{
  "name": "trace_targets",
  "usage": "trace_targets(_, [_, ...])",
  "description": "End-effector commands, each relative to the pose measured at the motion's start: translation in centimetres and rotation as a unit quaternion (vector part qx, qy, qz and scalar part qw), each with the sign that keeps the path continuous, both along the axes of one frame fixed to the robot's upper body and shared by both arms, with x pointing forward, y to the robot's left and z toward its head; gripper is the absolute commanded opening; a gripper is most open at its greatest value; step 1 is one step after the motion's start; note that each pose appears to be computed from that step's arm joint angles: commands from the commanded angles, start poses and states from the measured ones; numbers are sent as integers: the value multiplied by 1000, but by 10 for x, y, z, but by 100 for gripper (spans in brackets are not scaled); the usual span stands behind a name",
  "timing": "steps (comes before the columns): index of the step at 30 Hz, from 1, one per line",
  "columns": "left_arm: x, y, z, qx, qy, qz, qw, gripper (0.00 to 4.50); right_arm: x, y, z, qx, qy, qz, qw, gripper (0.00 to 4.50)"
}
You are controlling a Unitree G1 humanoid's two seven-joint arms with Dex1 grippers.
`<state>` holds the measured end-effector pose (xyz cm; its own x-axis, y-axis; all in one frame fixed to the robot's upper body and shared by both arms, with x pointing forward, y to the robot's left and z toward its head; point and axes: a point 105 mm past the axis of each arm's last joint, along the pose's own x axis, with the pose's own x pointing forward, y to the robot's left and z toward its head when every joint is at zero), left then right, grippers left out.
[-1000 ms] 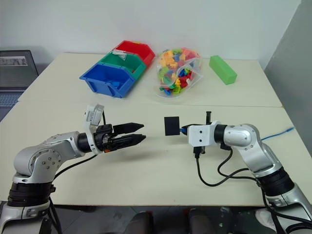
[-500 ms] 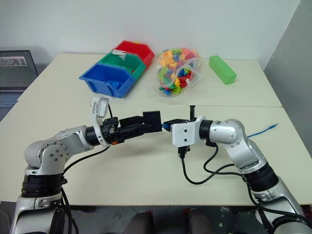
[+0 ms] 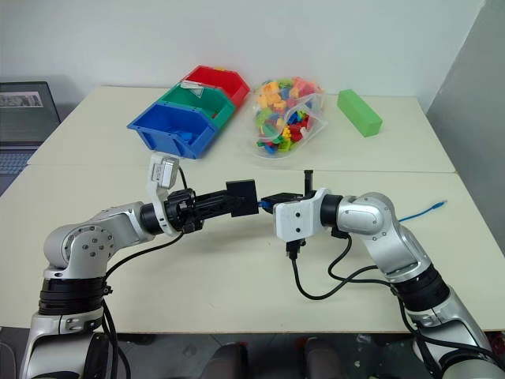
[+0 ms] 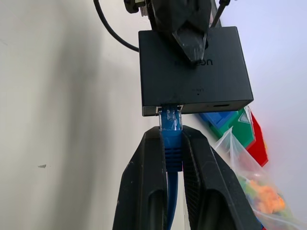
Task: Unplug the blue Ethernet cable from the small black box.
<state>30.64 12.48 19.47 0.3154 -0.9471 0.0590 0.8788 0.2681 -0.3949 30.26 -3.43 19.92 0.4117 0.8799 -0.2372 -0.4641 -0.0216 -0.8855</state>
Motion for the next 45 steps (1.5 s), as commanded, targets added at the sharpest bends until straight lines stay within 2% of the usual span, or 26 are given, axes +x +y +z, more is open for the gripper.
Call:
trace_targets(1, [-1, -2, 9, 5, -20, -11, 1000, 81, -10, 5, 10, 9, -24, 21, 999, 16])
trace_targets(8, [0, -1, 7, 9, -19, -11, 1000, 78, -11, 2, 5, -10, -18, 26, 999, 16])
trace_targets(10, [1, 0, 6, 14, -20, -11, 1000, 78, -11, -1, 6, -11, -9, 23, 1000, 86])
trace_targets(11, [1, 0, 5, 18, -20, -12, 1000, 78, -10, -3, 6, -12, -5, 21, 1000, 92])
trace_targets(14, [1, 2, 2, 29, -22, -17, 999, 78, -12, -11, 7, -15, 22, 15, 1000, 157])
trace_targets(18, [1, 5, 0, 44, -33, -22, 998, 78, -19, -19, 13, 13, 81, 12, 997, 262])
trace_targets(22, [-2, 9, -1, 65, -60, -45, 995, 78, -20, -29, 16, 83, 202, -8, 976, 265])
trace_targets(27, [-8, 10, 10, 53, -78, -84, 992, 78, -13, -26, 5, 195, 374, -30, 906, 265])
trace_targets(30, [-9, 12, 13, 49, -74, -90, 992, 78, -14, -20, -4, 221, 451, -22, 865, 265])
trace_targets(34, [-9, 14, 15, 47, -72, -91, 992, 78, -15, -12, -6, 246, 508, -2, 825, 265])
trace_targets(37, [-10, 15, 15, 48, -72, -89, 992, 78, -14, -8, -3, 257, 533, 12, 806, 265])
trace_targets(45, [-11, 18, 15, 49, -74, -81, 993, 78, -11, -3, -2, 264, 560, 21, 785, 265])
